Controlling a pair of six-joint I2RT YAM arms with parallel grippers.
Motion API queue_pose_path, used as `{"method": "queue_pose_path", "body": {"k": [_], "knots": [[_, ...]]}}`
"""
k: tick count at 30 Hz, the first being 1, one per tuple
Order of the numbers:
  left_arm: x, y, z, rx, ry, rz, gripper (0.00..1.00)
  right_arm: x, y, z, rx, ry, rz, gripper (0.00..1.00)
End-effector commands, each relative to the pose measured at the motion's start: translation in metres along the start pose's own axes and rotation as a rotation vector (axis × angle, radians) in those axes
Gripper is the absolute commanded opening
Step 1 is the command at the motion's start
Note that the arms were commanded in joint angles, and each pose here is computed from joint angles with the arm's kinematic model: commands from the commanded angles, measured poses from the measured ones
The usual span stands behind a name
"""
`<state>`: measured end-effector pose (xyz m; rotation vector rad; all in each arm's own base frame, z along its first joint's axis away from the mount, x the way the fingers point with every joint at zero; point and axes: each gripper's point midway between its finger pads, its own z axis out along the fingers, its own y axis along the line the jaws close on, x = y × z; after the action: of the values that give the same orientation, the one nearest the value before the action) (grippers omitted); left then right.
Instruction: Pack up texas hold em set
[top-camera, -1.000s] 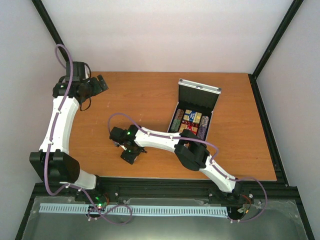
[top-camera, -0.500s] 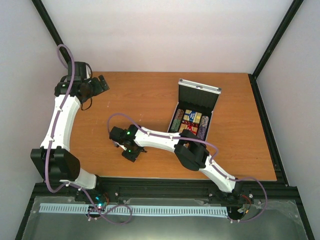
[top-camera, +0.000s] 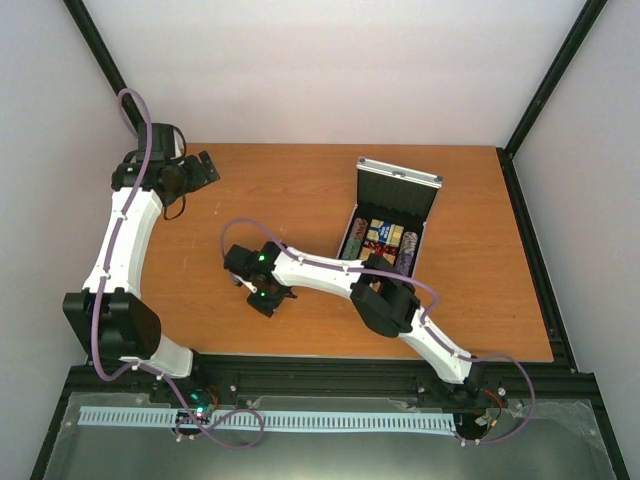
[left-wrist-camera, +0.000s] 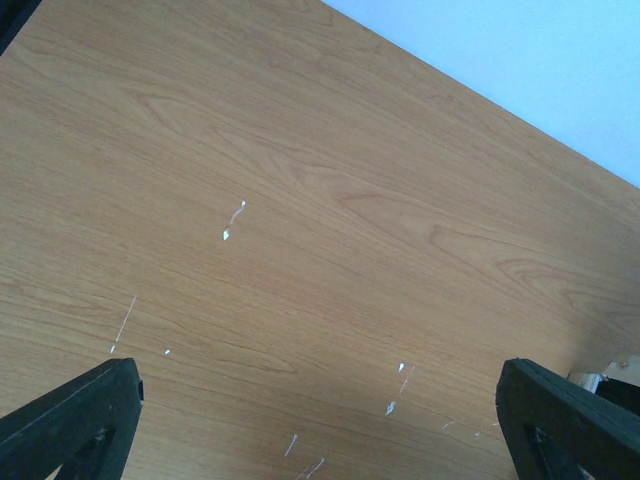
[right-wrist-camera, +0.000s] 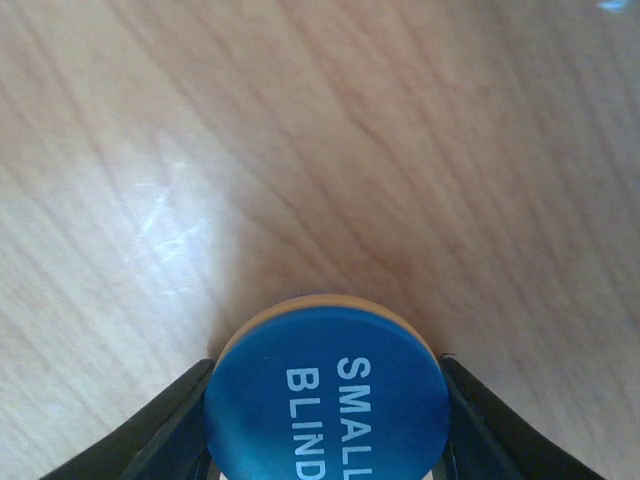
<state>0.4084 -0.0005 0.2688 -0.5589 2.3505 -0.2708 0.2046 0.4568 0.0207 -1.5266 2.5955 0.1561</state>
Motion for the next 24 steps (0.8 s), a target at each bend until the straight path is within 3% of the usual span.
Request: {"method": "queue_pose_path", "body": {"k": [1, 13, 24], "knots": [[-0.007, 0.000, -0.001, 0.005, -0.018, 0.017, 1.00, -0.009, -0.018, -0.024, 0.011, -0.051, 0.045, 0.31], [-0.006, -0.001, 0.002, 0.013, -0.009, 0.019, 1.00, 0.000, -0.087, -0.069, 0.088, -0.094, 0.181, 0.30], [-0.004, -0.002, 0.004, 0.017, 0.001, 0.023, 1.00, 0.063, -0.192, -0.085, 0.258, -0.044, 0.370, 0.30]]}}
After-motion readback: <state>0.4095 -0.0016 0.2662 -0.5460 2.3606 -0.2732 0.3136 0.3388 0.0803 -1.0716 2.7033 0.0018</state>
